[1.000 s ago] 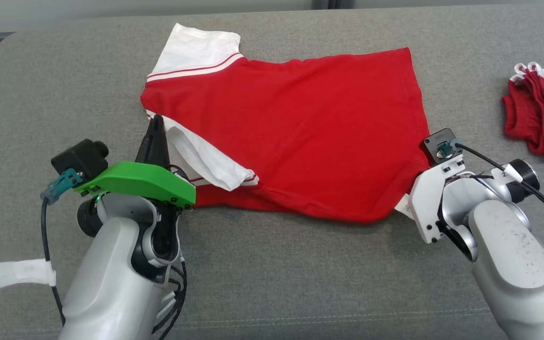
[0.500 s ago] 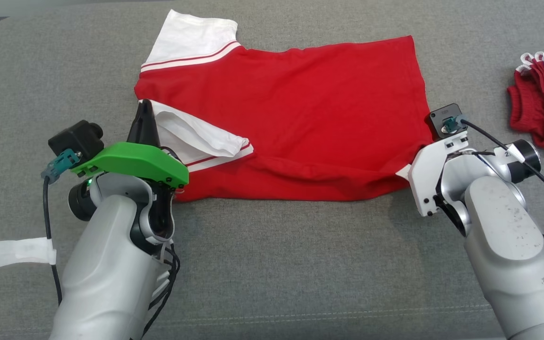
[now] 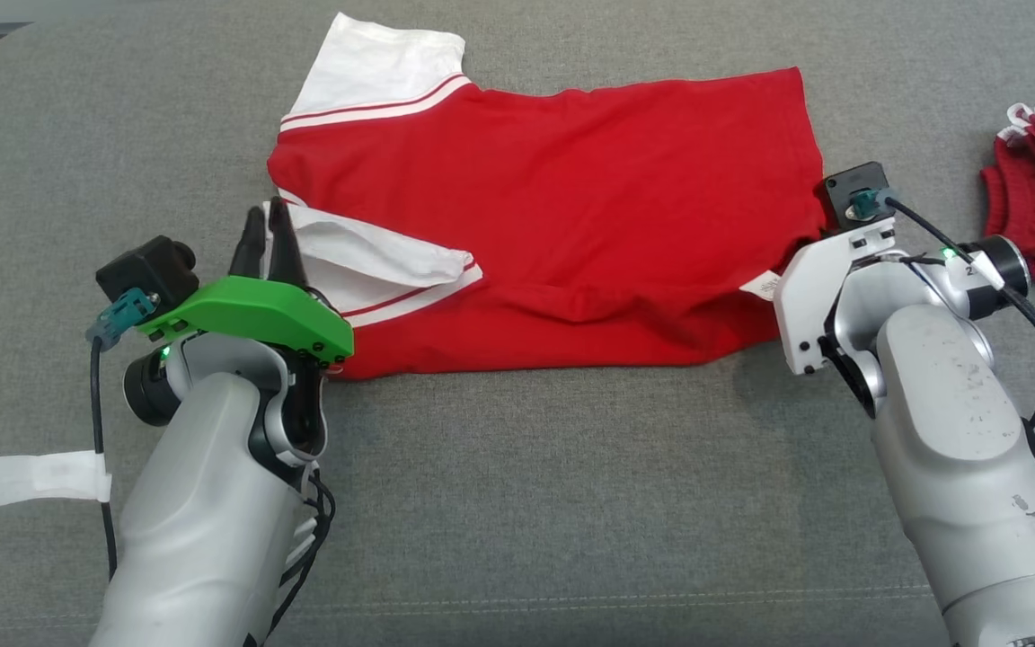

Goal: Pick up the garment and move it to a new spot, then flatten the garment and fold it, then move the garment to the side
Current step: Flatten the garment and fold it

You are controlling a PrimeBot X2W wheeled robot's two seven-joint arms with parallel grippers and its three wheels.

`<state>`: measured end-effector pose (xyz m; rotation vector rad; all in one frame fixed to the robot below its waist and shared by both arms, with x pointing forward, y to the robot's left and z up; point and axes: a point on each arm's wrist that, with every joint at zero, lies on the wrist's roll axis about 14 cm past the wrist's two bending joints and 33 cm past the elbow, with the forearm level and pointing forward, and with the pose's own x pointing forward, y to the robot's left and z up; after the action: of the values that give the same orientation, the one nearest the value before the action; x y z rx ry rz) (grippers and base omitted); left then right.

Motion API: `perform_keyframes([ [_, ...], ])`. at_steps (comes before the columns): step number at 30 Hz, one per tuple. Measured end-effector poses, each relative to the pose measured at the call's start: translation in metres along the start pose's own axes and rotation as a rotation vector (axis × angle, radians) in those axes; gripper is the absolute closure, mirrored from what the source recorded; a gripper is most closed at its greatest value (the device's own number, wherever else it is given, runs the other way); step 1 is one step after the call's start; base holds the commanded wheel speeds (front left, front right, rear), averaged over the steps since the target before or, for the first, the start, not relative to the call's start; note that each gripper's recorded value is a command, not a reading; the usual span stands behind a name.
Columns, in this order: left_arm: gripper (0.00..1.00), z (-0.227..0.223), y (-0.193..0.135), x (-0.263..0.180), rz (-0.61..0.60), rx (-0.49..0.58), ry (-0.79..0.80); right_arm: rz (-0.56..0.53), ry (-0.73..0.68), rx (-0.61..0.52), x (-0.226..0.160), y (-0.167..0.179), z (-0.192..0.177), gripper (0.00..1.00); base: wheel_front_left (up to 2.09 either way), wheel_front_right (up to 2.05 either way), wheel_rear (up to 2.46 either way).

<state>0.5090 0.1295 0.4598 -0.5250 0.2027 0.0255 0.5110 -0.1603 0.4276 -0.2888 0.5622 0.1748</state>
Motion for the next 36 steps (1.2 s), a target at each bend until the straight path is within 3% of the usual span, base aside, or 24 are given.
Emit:
perform_keyframes([
  [9,0.00,0.018,0.002,-0.001,-0.007,0.047,-0.064,-0.043,-0.079,0.011,-0.004,-0.010,0.018,0.00,0.00,0.00,0.00],
  [17,0.00,0.013,0.027,-0.029,0.012,0.299,-0.068,-0.057,-0.107,0.049,-0.022,-0.012,0.015,0.00,0.00,0.00,0.00],
  [25,0.00,-0.039,0.052,-0.059,0.034,0.506,0.131,-0.052,-0.014,0.103,-0.037,-0.005,-0.030,0.00,0.00,0.00,0.00],
  [36,0.00,-0.060,0.064,-0.055,0.063,0.556,0.239,-0.049,0.026,0.099,-0.033,-0.002,-0.043,0.00,0.00,0.00,0.00],
])
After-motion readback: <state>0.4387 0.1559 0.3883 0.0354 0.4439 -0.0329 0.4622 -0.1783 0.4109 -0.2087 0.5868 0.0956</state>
